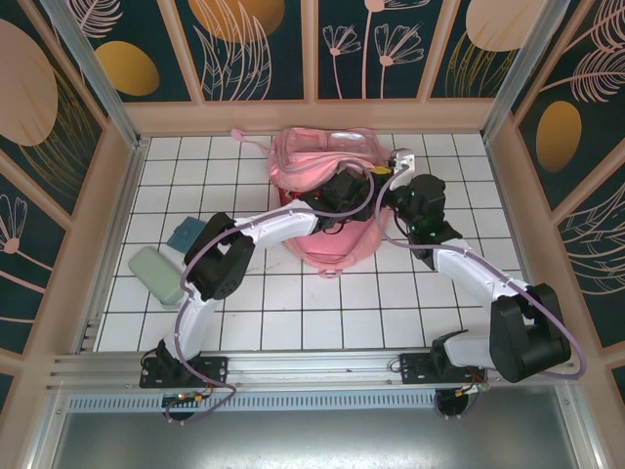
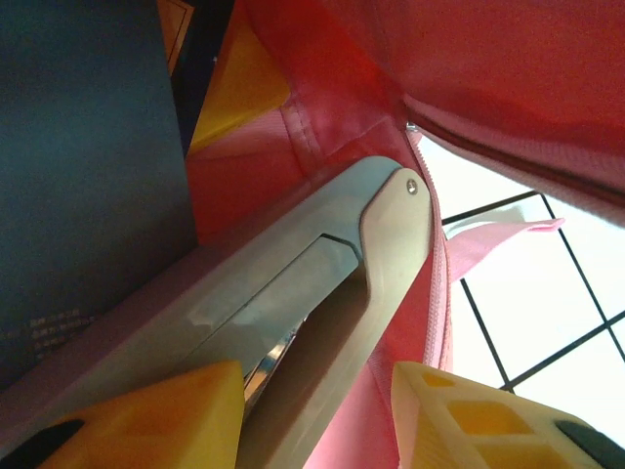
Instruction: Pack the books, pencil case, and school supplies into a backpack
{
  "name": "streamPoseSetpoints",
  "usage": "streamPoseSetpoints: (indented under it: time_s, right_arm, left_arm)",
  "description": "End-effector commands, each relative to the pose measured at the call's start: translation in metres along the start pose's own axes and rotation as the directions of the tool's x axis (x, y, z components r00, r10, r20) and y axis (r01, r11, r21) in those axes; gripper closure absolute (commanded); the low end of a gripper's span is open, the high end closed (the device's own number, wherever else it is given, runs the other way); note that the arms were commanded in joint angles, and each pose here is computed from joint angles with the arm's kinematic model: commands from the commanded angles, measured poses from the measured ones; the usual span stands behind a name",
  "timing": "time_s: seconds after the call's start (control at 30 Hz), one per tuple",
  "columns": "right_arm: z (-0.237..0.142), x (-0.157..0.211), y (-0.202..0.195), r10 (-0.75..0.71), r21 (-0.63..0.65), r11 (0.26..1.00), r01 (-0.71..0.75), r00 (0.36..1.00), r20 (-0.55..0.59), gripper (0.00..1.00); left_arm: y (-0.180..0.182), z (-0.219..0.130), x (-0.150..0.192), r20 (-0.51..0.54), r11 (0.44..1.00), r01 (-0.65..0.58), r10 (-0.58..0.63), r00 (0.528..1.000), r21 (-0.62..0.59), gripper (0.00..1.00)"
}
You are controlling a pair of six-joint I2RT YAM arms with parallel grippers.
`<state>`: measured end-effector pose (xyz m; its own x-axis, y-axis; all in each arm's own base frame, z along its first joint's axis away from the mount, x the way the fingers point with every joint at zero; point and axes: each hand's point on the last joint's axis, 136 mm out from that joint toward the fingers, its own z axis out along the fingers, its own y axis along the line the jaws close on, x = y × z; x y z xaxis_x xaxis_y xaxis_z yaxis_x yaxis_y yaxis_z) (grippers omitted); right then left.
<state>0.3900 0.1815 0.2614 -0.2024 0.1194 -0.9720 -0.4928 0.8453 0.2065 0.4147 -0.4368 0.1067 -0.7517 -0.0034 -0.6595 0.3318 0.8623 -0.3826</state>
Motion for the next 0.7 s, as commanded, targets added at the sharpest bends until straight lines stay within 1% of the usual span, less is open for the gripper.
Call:
streamPoseSetpoints:
  time_s: [0.0, 0.07, 0.13, 0.27, 0.43, 0.53, 0.67]
  right_arm:
    - [-0.012, -0.045, 0.017, 0.006, -0.073, 0.997, 0.005, 0.988, 0.153, 1.00]
    - [-0.012, -0.044, 0.016, 0.006, -0.072, 0.997, 0.005, 0.989, 0.150, 1.00]
    - [-0.011, -0.043, 0.014, 0.006, -0.066, 0.998, 0.004, 0.989, 0.148, 1.00]
    - [-0.010, -0.042, 0.012, 0.007, -0.062, 0.998, 0.002, 0.989, 0.145, 1.00]
    - [-0.009, -0.040, 0.012, 0.013, -0.068, 0.998, -0.003, 0.990, 0.139, 1.00]
    - [-0.010, -0.041, 0.012, 0.011, -0.063, 0.998, -0.002, 0.990, 0.142, 1.00]
    - [-0.010, -0.041, 0.012, 0.012, -0.065, 0.998, -0.002, 0.990, 0.142, 1.00]
  left_arm:
    - [0.023, -0.013, -0.017, 0.043, 0.999, 0.036, -0.034, 0.998, -0.040, 0.55]
    - [0.023, -0.020, -0.016, 0.040, 0.999, 0.037, -0.035, 0.999, -0.037, 0.55]
    - [0.024, -0.028, -0.013, 0.038, 0.999, 0.044, -0.043, 0.998, -0.030, 0.53]
    - [0.022, -0.055, -0.012, 0.069, 0.998, 0.058, -0.057, 0.996, 0.002, 0.52]
    - [0.022, -0.075, -0.007, 0.077, 0.998, 0.051, -0.053, 0.996, 0.028, 0.52]
    - [0.033, -0.084, 0.000, 0.090, 0.997, 0.078, -0.078, 0.993, -0.002, 0.57]
    - [0.058, -0.087, 0.014, 0.094, 0.993, 0.081, -0.073, 0.993, -0.088, 0.55]
